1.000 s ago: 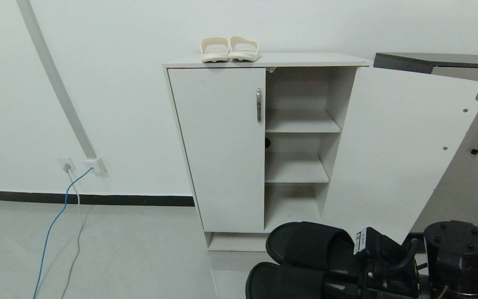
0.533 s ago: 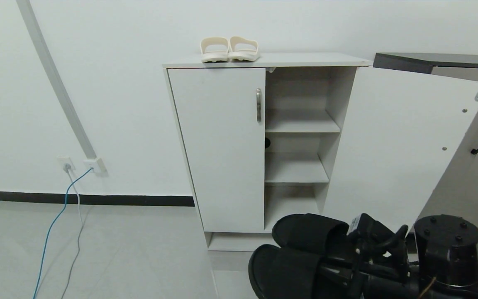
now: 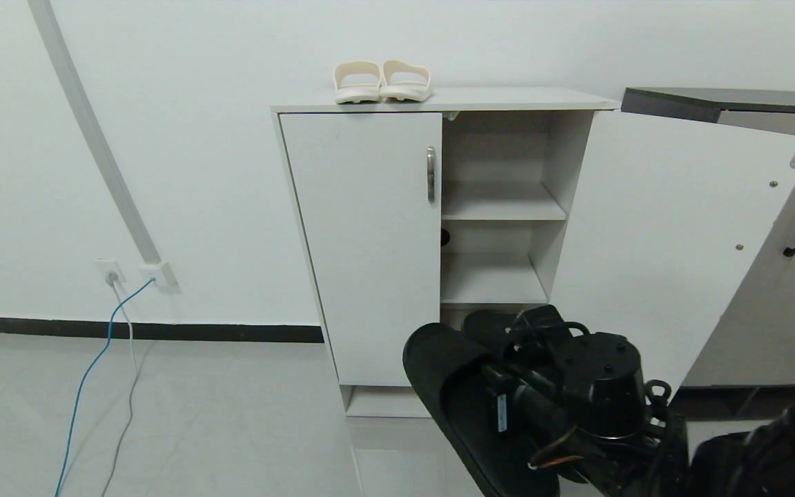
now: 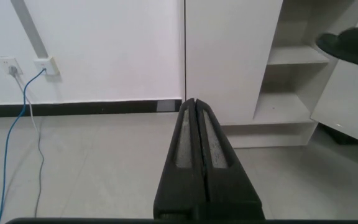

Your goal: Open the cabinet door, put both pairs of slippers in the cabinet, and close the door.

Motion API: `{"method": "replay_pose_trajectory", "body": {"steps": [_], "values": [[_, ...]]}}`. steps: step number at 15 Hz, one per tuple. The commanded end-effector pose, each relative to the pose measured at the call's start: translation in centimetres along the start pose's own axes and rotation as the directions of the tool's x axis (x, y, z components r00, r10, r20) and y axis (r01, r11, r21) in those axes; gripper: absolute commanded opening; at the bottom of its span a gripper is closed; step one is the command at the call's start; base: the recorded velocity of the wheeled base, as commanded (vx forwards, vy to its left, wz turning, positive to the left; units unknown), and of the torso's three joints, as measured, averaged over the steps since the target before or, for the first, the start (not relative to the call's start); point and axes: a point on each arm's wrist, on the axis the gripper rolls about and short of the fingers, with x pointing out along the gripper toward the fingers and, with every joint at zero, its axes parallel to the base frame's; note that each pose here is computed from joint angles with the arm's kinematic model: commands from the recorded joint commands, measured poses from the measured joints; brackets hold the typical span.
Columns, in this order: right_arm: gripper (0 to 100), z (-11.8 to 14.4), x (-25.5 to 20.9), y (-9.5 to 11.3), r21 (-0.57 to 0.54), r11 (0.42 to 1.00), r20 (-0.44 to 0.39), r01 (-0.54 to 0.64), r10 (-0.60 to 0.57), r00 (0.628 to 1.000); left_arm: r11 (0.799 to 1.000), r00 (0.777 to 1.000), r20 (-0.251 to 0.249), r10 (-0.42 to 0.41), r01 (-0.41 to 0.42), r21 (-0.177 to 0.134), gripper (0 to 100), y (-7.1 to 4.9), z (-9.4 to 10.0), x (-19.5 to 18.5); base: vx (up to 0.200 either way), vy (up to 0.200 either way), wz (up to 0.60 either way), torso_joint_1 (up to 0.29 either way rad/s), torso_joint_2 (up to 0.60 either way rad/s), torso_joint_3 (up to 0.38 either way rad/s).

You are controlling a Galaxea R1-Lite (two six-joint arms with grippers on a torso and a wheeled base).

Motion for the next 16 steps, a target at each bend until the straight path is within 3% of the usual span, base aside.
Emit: {"method": "replay_pose_trajectory", "body": {"steps": [1,5,14,16], "values": [[0,-1.2,3.2,1.8,0.009,0.996,0.012,0.087,-0.087,0.996,1.000,1.000,-0.003,-0.001,0.001,0.001,0,0.0,0.0,0.0,0.000,0.000,0.00,0.000,0.00,0.000],[0,-1.2,6.3,3.1,0.058,0.958,0.092,0.280,-0.284,0.954,1.000,1.000,-0.003,0.001,-0.001,0.001,0,0.0,0.0,0.0,0.000,0.000,0.00,0.000,0.00,0.000],[0,-1.4,7.3,2.1,0.082,0.943,0.091,0.321,-0.328,0.940,1.000,1.000,-0.003,-0.001,0.001,0.001,0,0.0,0.0,0.0,0.000,-0.178,0.00,0.005,0.00,-0.001],[0,-1.6,7.5,1.8,0.078,0.939,0.086,0.336,-0.342,0.936,1.000,1.000,-0.003,-0.001,0.001,-0.001,0,0.0,0.0,0.0,0.000,0.000,0.00,0.000,0.00,0.000]]}}
